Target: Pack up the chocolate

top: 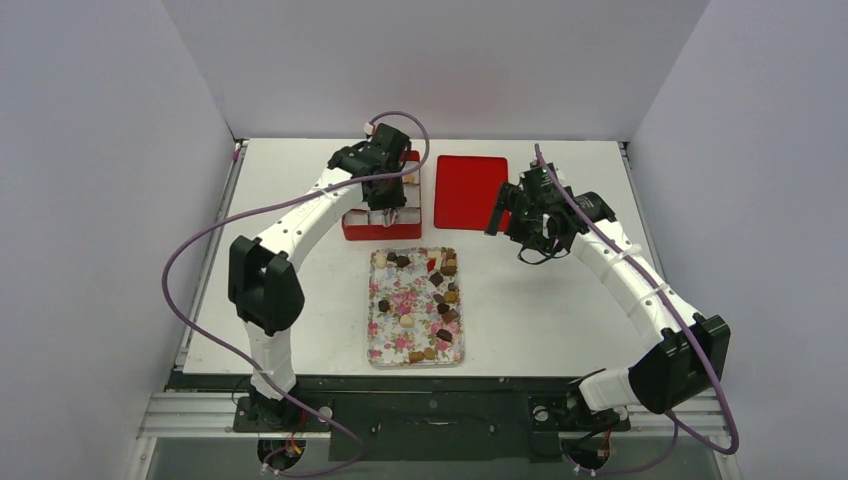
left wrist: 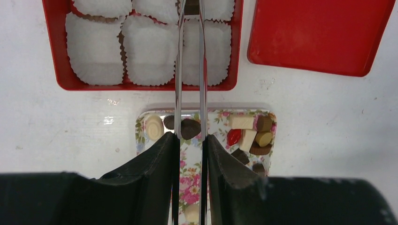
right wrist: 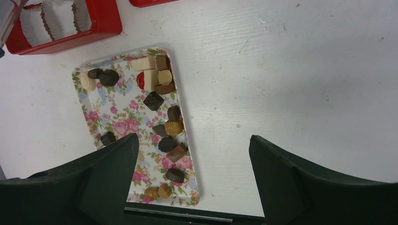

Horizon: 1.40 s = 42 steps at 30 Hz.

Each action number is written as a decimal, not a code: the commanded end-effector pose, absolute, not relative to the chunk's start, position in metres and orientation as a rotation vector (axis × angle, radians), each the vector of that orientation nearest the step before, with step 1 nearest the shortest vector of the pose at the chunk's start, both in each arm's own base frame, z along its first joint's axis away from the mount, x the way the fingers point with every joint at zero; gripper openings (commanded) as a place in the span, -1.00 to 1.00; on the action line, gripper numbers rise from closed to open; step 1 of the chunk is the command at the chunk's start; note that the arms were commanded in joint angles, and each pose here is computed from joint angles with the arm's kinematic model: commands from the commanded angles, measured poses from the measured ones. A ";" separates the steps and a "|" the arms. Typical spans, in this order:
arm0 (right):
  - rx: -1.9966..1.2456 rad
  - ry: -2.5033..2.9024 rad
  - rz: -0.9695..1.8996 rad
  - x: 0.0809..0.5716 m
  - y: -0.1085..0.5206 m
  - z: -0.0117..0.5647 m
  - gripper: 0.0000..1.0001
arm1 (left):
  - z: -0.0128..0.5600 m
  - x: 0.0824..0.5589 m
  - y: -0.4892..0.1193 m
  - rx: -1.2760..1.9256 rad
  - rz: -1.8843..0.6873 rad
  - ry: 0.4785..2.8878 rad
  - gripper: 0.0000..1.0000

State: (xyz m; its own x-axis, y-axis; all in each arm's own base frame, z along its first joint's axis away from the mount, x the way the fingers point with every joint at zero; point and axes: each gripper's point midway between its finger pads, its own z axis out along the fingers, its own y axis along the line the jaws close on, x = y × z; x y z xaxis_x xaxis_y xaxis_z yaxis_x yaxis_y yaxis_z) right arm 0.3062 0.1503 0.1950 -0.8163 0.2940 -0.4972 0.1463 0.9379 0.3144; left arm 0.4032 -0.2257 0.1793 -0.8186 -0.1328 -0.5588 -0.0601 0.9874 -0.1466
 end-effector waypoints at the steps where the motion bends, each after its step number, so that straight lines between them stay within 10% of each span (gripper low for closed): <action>1: 0.302 2.499 0.364 0.315 0.151 0.208 0.66 | 0.203 0.438 -0.242 -0.128 -0.251 2.424 -0.53; 42: 0.310 2.501 0.353 0.315 0.149 0.204 0.66 | 0.203 0.454 -0.243 -0.083 -0.226 2.430 -0.32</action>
State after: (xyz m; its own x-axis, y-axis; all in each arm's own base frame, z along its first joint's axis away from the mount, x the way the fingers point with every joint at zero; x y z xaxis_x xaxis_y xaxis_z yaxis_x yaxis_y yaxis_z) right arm 0.3062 0.1498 0.1970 -0.8162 0.2918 -0.4986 0.1445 0.9387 0.3129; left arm 0.4487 -0.2412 0.1544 -0.8241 -0.0988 -0.5578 -0.0317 0.9912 -0.1287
